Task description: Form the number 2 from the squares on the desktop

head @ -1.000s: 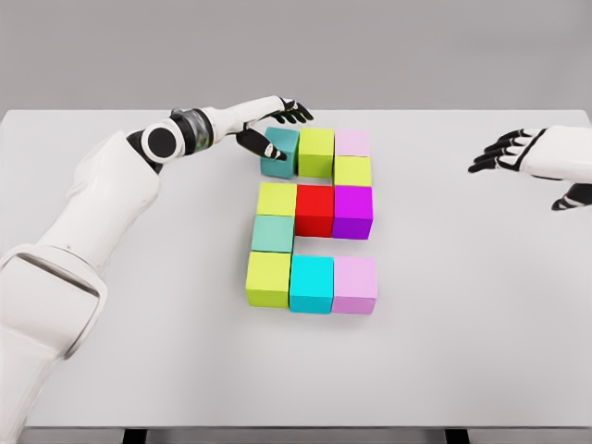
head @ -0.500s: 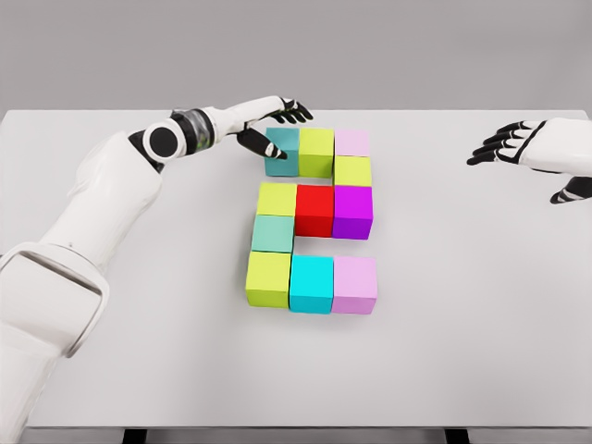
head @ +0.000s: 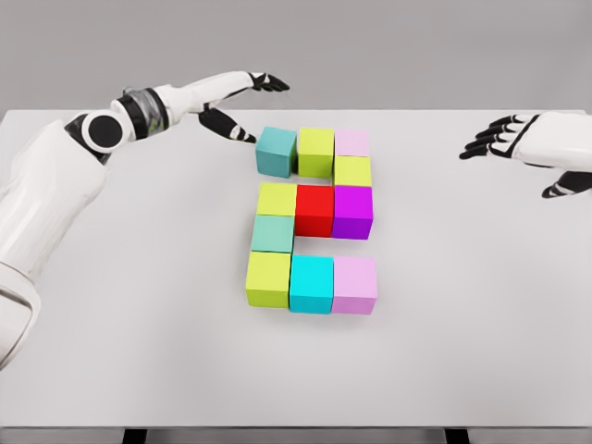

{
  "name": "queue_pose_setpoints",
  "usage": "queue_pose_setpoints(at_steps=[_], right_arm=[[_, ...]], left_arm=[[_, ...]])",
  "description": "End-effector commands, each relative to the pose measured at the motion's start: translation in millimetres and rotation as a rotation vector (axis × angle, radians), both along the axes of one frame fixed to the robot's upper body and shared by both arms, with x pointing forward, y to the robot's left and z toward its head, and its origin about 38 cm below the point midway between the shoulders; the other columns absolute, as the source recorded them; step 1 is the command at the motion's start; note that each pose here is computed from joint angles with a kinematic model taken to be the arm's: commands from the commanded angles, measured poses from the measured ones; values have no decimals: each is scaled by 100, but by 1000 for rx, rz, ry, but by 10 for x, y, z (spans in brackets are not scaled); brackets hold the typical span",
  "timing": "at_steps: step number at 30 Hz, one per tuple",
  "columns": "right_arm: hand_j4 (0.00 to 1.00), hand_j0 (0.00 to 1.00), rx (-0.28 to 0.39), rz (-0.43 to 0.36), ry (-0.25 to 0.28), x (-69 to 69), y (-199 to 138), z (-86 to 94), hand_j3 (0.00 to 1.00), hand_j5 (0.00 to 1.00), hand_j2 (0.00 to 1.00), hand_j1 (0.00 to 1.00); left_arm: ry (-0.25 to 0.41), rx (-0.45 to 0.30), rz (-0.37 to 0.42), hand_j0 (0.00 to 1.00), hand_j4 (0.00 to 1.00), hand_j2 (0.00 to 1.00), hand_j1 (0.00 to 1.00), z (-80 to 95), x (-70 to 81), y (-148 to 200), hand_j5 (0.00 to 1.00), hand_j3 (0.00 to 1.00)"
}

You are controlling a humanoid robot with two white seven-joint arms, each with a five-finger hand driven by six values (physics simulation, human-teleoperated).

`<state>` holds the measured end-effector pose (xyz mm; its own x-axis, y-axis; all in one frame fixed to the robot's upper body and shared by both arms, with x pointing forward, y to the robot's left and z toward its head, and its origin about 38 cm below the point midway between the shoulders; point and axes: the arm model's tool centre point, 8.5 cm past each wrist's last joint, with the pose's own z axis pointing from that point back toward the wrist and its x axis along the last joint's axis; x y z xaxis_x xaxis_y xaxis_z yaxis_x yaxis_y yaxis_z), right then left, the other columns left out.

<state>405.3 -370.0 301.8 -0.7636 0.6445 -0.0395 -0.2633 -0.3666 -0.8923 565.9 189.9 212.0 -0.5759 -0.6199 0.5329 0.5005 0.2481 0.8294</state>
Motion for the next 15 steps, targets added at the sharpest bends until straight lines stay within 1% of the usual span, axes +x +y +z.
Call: queue_pose_setpoints(at_steps=[1,3,5,6,7,8,9,10,11,13,15], right_arm=[[100,100,9,0,0,3,9,5,100,100,100,100],[100,100,9,0,-1,5,10,11,100,100,100,100],[100,100,9,0,-1,5,10,11,100,100,100,100],[100,100,7,0,1,3,10,-1,100,100,100,100],[100,100,7,0,1,3,10,-1,100,100,100,100],[100,100,9,1,1,4,15,-3,100,100,100,100],[100,100,8,3,1,3,19,-2,100,100,100,100],[100,100,8,3,1,3,19,-2,100,100,100,100],[100,100,8,3,1,3,19,-2,100,100,100,100],[100,100,8,3,1,3,19,-2,100,100,100,100],[100,100,8,3,1,3,19,-2,100,100,100,100]], left_arm=[[-14,-16,-18,96,96,96,96,70,-32,40,96,96],[-9,-18,-9,96,96,96,96,63,-25,56,96,96],[11,-13,11,96,96,96,96,9,-8,83,96,96],[31,-12,31,96,96,96,96,-50,10,112,96,96],[62,-1,67,96,96,96,96,-154,34,218,96,96],[100,14,117,93,93,93,93,-263,64,373,93,93],[135,31,168,88,88,88,88,-340,88,505,88,88],[172,80,210,72,72,72,72,-354,123,568,72,72],[202,153,209,56,56,56,56,-385,118,603,56,56],[227,207,188,37,37,37,37,-422,93,623,37,37],[234,287,179,37,37,37,37,-472,71,670,37,37]])
